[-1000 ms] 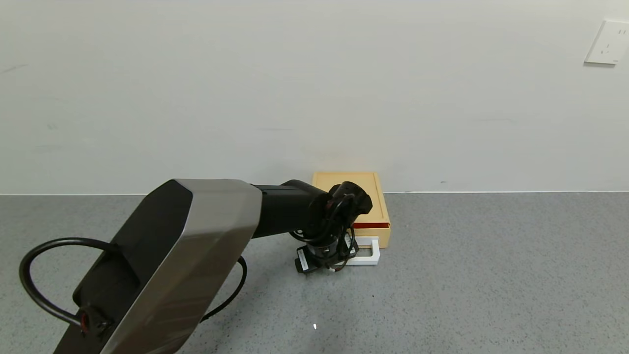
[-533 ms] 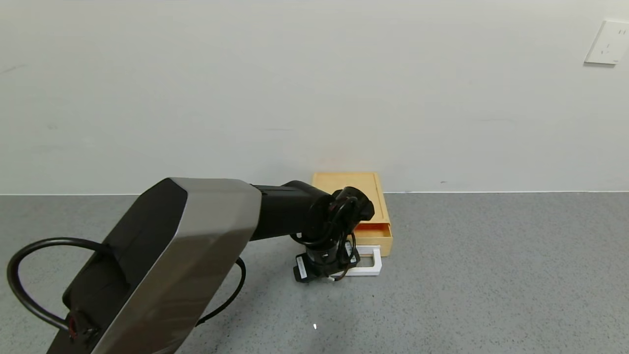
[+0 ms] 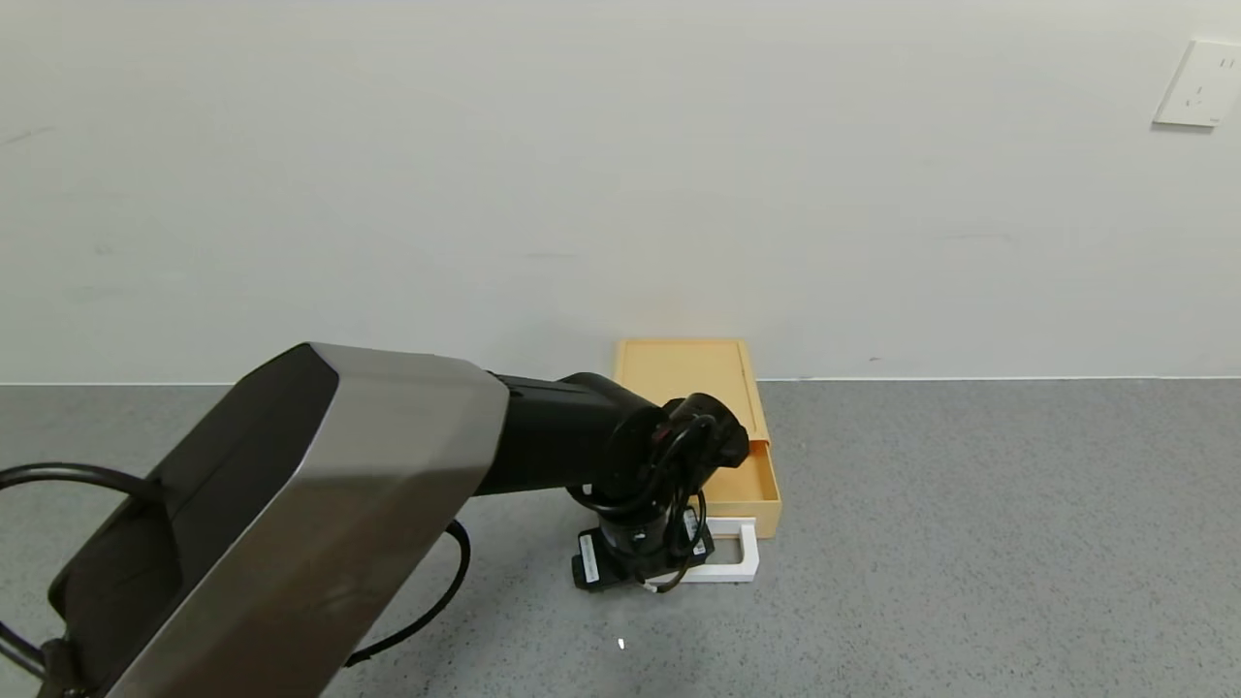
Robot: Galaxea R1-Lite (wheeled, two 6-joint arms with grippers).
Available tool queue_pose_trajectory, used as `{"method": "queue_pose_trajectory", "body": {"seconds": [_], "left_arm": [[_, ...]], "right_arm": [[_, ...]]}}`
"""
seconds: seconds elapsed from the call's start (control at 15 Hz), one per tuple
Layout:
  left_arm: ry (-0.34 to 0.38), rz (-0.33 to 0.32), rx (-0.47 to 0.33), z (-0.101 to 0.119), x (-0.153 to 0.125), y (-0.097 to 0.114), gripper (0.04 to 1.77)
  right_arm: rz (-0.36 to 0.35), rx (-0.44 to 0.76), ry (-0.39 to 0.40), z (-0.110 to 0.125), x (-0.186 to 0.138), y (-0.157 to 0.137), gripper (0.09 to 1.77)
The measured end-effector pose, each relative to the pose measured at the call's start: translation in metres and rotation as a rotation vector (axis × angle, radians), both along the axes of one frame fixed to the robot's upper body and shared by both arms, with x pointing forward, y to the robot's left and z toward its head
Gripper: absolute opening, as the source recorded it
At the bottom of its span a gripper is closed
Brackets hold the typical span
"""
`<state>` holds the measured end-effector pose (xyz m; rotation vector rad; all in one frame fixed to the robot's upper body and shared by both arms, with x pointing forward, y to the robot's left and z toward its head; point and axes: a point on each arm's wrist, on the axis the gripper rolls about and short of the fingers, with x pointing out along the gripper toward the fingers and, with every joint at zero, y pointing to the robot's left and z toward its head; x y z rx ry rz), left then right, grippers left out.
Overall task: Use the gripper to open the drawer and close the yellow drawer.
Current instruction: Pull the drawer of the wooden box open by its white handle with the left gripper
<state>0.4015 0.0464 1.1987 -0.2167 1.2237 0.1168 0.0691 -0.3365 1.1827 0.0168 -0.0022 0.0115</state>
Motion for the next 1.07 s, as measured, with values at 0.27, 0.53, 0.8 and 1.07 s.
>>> {"method": "queue_pose_trajectory", "body": {"seconds": [0.27,0.53,0.8,1.07], "left_arm": [[0.01,-0.018,0.012,0.001,-0.013,0.001,1.72],[0.003,-0.031,0.002,0.004,-0.022,0.003,1.72],[0.0,-0.035,0.002,0.006,-0.027,0.004,1.72],[0.003,-0.039,0.006,0.006,-0.03,0.005,1.72]], "right_arm": [[0.0,0.0,0.0,0.0,0.0,0.0,1.71],[0.0,0.0,0.0,0.0,0.0,0.0,1.71],[0.0,0.0,0.0,0.0,0.0,0.0,1.71],[0.0,0.0,0.0,0.0,0.0,0.0,1.71]]}}
